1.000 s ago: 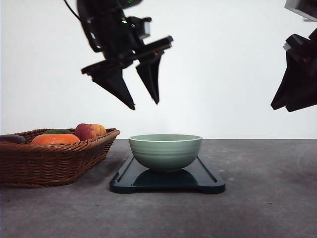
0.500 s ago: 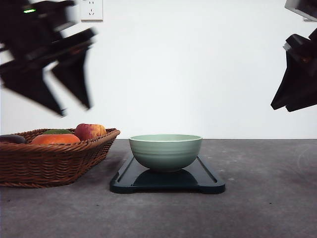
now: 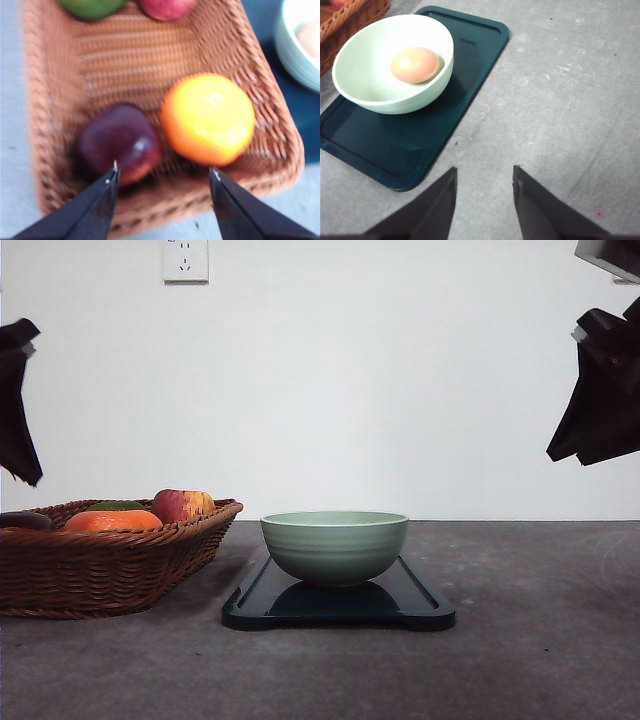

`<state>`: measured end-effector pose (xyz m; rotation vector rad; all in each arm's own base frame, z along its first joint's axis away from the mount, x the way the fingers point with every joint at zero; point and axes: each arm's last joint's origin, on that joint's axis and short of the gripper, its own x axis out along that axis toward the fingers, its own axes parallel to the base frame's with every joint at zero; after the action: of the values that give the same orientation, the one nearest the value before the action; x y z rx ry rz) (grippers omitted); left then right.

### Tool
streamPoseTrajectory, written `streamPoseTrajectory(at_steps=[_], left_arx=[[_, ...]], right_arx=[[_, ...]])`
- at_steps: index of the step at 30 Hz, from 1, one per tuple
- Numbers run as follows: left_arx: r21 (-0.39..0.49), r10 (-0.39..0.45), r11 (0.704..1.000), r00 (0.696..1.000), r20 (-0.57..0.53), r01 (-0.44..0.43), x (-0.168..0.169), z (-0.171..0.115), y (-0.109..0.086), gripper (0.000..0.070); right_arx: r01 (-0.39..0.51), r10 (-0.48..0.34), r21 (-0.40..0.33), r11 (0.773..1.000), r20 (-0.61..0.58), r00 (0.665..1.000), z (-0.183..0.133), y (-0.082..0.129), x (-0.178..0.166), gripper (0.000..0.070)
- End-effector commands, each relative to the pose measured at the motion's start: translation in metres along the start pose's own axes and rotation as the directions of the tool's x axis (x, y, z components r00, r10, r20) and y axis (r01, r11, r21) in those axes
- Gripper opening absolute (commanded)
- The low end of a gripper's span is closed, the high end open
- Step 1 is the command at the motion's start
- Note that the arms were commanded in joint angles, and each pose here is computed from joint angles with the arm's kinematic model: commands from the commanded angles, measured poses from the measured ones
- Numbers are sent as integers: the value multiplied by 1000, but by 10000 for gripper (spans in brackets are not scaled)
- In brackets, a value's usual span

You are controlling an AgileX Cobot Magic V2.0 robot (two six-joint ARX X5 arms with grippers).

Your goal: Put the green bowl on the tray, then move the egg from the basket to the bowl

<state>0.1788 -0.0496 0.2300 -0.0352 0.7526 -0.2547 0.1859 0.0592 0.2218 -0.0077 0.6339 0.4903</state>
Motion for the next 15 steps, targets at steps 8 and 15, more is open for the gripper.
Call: streamPoseTrajectory(at_steps=[8,15], left_arx=[[-12,-1,1000,1000,17,1,-2,3,1,0],[-13,-6,1000,1000,4,6,-2,2,1,0]], right_arx=[[-8,8,9,1000,-16,1000,-1,1,1,16],[-31,31,8,999,-4,1000,0,1,1,17]])
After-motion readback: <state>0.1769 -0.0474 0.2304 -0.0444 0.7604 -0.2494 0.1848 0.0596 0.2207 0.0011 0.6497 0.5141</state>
